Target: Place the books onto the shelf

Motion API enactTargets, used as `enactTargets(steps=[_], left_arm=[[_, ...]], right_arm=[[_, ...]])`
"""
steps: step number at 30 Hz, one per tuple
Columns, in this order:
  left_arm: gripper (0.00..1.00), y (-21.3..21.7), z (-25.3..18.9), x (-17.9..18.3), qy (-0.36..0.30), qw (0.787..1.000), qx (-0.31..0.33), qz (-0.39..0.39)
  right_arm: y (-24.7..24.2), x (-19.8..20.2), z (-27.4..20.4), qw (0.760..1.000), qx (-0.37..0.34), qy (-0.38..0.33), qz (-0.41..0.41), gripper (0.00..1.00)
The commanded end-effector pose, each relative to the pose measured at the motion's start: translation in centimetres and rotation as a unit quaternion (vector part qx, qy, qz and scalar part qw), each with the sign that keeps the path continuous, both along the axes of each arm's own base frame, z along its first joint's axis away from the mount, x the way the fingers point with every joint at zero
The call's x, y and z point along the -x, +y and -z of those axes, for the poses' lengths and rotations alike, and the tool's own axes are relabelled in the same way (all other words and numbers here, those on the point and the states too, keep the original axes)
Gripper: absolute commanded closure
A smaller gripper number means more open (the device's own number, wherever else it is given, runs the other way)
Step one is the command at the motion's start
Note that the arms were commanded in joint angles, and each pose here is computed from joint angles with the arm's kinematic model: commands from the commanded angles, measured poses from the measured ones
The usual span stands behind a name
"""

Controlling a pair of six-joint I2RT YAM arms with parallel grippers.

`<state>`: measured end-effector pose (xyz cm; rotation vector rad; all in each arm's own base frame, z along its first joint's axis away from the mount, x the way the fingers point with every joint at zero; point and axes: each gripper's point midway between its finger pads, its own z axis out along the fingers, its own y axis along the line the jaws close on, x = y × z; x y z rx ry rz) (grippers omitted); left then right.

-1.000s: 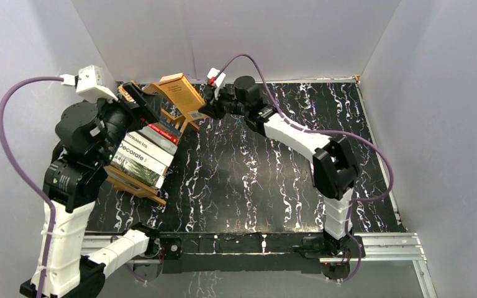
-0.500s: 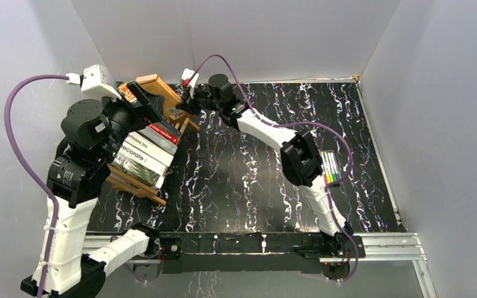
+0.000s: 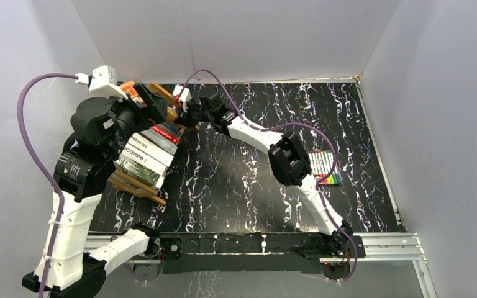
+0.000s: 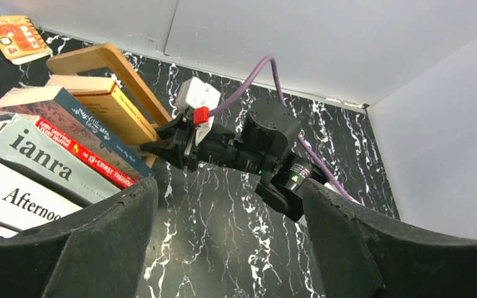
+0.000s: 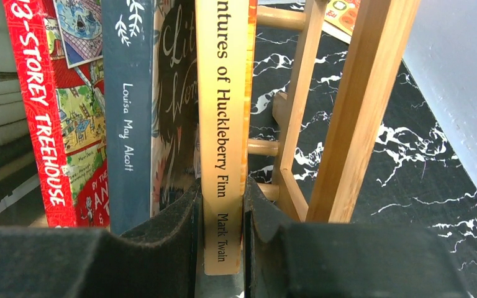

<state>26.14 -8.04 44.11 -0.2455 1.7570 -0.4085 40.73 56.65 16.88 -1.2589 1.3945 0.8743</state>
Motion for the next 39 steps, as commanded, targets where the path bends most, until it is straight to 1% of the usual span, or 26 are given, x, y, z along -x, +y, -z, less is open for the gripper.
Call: enactTargets(steps=[1, 9, 12, 19, 25, 31, 35, 39], left_arm=[[0.16, 0.4, 0.3, 0.2, -0.002, 1.000, 0.000, -0.006], [0.16, 0.2, 0.9, 0.1, 0.009, 1.000, -0.002, -0.004], [0.16, 0.2, 1.0, 0.3, 0.011, 1.000, -0.001, -0.003], [0.16, 0.3, 1.1, 0.5, 0.011, 1.000, 0.002, -0.003], [0.16, 0.4, 1.0, 0.7, 0.009, 1.000, 0.001, -0.003], [0.16, 0.5, 0.8, 1.0, 0.005, 1.000, 0.003, -0.004], [0.16, 0.6, 0.6, 1.1, 0.002, 1.000, 0.003, -0.004], [0.16, 0.6, 0.6, 1.2, 0.002, 1.000, 0.003, -0.003]], right_arm=[[1.9, 0.0, -5.1, 0.996, -0.054, -0.065, -0.010, 1.00], [3.1, 0.7, -3.5, 0.997, -0.052, -0.062, -0.017, 1.00], [3.1, 0.7, -2.9, 0.997, -0.047, -0.058, -0.015, 0.92], [3.1, 0.9, -2.3, 0.998, -0.041, -0.051, -0.016, 0.80], [3.2, 1.2, -3.1, 0.998, -0.046, -0.047, -0.017, 0.69], [3.0, 2.0, -4.3, 0.997, -0.050, -0.045, -0.027, 0.65], [2.8, 2.5, -4.7, 0.997, -0.055, -0.041, -0.032, 0.61], [2.8, 2.7, -5.1, 0.997, -0.058, -0.036, -0.035, 0.61]])
